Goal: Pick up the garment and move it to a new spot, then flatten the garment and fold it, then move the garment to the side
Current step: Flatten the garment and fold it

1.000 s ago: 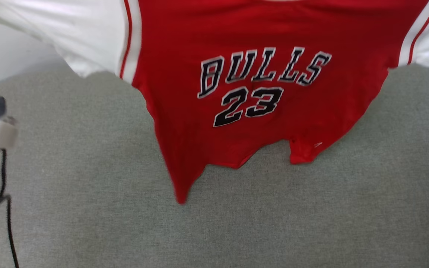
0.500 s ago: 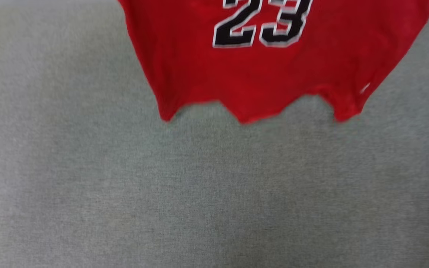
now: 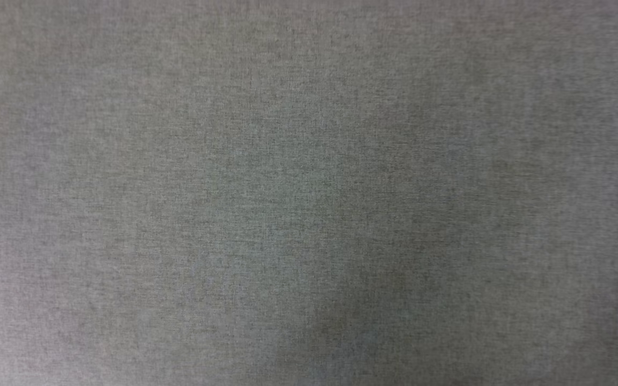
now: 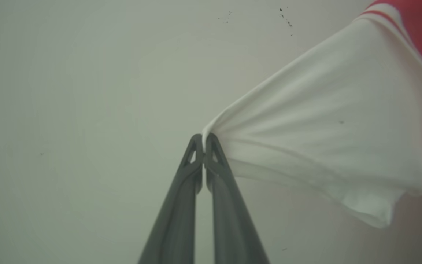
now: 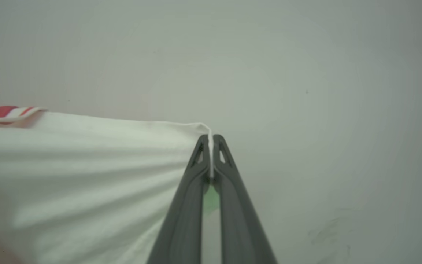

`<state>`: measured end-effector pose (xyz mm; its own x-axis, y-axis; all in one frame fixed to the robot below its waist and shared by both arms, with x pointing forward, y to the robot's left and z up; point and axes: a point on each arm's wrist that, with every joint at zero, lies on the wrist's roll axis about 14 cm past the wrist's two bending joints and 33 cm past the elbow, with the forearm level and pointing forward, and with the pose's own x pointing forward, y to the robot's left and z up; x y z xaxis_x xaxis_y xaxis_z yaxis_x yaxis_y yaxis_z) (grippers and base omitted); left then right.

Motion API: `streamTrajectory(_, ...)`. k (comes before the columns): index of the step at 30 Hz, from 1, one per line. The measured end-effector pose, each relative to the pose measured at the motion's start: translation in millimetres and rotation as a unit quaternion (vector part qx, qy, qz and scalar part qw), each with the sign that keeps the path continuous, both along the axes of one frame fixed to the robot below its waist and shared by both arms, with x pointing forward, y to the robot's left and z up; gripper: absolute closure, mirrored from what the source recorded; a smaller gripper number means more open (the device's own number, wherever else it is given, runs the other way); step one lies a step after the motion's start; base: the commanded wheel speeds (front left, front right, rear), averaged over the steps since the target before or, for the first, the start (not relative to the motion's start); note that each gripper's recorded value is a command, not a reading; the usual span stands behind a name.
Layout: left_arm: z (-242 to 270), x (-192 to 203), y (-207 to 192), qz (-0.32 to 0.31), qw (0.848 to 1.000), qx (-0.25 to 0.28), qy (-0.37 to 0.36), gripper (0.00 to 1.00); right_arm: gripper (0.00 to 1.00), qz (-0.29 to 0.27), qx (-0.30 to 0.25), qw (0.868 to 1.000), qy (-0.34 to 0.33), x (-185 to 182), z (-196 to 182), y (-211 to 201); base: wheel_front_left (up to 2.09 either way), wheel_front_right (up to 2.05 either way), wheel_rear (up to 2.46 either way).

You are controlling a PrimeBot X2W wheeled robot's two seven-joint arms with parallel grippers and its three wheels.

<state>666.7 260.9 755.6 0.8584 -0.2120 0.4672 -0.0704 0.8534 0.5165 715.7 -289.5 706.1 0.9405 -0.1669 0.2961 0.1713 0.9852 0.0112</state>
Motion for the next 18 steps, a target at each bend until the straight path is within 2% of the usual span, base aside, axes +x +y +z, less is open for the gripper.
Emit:
streamTrajectory(3, -10.2, 13.1, 4.2, 0.002, 1.0, 0.0, -0.001, 1.0, 1.0, 0.003, 0.002, 1.0, -0.001, 13.5, -17.3, 7.4, 0.0, 0.0, 0.0)
streamTrajectory(9, -57.0, 25.0, 7.8, -0.002, 0.999, -0.015, 0.044, 1.0, 1.0, 0.021, 0.012, 0.999, 0.043, 21.3, -73.3, 22.0, 0.0, 0.0, 0.0)
streamTrajectory(13, -107.9, 17.9, 3.7, -0.013, 0.994, -0.046, 0.099, 1.0, 1.0, 0.032, 0.032, 0.996, 0.079, 10.3, -115.2, 25.9, 0.0, 0.0, 0.0)
streamTrajectory(16, -141.7, 1.7, 1.9, -0.014, 0.988, -0.066, 0.137, 1.0, 1.0, 0.034, 0.014, 0.992, 0.121, -7.7, -148.3, 26.1, 0.0, 0.0, 0.0)
streamTrajectory(18, -166.9, -13.4, -2.7, -0.017, 0.983, -0.078, 0.167, 1.0, 1.0, 0.039, 0.021, 0.988, 0.148, -22.5, -169.4, 26.7, 0.0, 0.0, 0.0)
